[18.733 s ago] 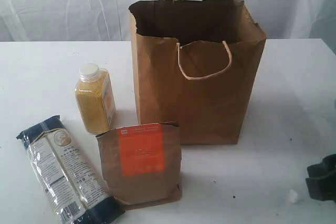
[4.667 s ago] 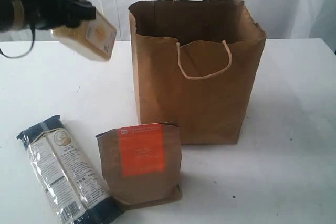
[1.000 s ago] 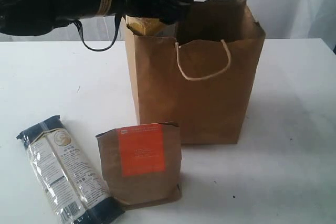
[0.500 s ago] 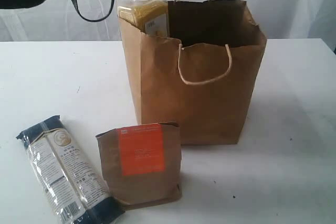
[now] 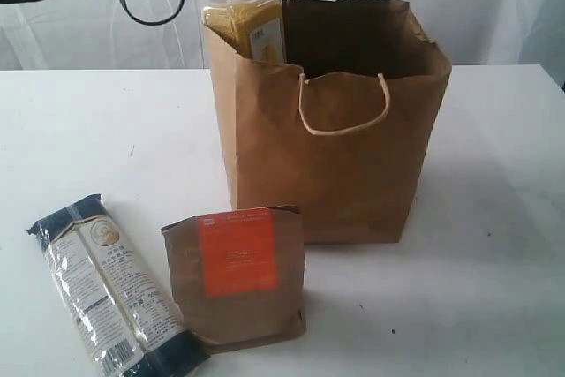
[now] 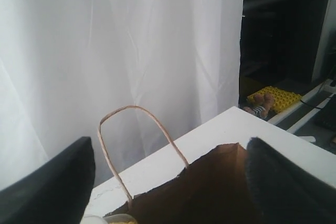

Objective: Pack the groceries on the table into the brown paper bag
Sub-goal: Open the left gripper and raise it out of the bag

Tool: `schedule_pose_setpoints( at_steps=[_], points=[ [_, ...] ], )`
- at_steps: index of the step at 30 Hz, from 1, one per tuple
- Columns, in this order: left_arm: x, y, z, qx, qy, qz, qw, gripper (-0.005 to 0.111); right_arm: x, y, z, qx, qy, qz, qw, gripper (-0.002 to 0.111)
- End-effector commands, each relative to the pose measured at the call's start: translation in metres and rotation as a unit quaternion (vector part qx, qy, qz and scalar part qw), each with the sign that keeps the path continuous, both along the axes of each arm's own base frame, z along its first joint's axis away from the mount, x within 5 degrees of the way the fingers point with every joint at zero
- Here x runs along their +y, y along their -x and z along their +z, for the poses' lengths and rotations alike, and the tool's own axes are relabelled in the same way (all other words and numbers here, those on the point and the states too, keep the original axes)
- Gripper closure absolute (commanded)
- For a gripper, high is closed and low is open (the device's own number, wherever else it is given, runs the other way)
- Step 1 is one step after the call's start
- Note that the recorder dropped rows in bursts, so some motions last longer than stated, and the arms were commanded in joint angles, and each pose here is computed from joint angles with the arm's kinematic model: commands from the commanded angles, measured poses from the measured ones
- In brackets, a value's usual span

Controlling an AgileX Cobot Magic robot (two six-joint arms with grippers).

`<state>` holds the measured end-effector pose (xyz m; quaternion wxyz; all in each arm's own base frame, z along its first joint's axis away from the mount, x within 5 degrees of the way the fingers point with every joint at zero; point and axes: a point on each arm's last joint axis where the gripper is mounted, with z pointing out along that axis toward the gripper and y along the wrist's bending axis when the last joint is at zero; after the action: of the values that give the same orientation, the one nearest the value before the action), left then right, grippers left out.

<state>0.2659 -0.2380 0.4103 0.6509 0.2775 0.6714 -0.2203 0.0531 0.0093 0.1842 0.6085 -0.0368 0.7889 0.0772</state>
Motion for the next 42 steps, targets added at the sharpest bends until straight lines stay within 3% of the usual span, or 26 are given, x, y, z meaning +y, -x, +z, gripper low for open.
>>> schedule_pose_setpoints(
  at_steps=[1,7,13,32,42],
  points=[
    [0.002,0.012,0.013,-0.015,0.009,-0.027,0.999,0.029,0.0,0.0,-0.001,-0.001,-0.002,-0.002,1.0,0.108],
    [0.004,0.025,0.025,-0.038,0.006,-0.068,0.997,0.043,0.0,0.0,-0.001,-0.001,-0.002,-0.002,1.0,0.108],
    [0.007,0.029,0.029,-0.045,0.008,-0.069,0.997,0.043,0.0,0.0,-0.001,-0.001,-0.002,-0.002,1.0,0.108],
    [-0.004,0.044,0.027,-0.029,0.01,-0.173,0.984,0.043,0.0,0.0,-0.001,-0.001,-0.002,-0.002,1.0,0.108],
    [0.002,0.06,0.041,-0.057,0.012,-0.201,0.978,0.043,0.0,0.0,-0.001,-0.001,-0.002,-0.002,1.0,0.108]
  ],
)
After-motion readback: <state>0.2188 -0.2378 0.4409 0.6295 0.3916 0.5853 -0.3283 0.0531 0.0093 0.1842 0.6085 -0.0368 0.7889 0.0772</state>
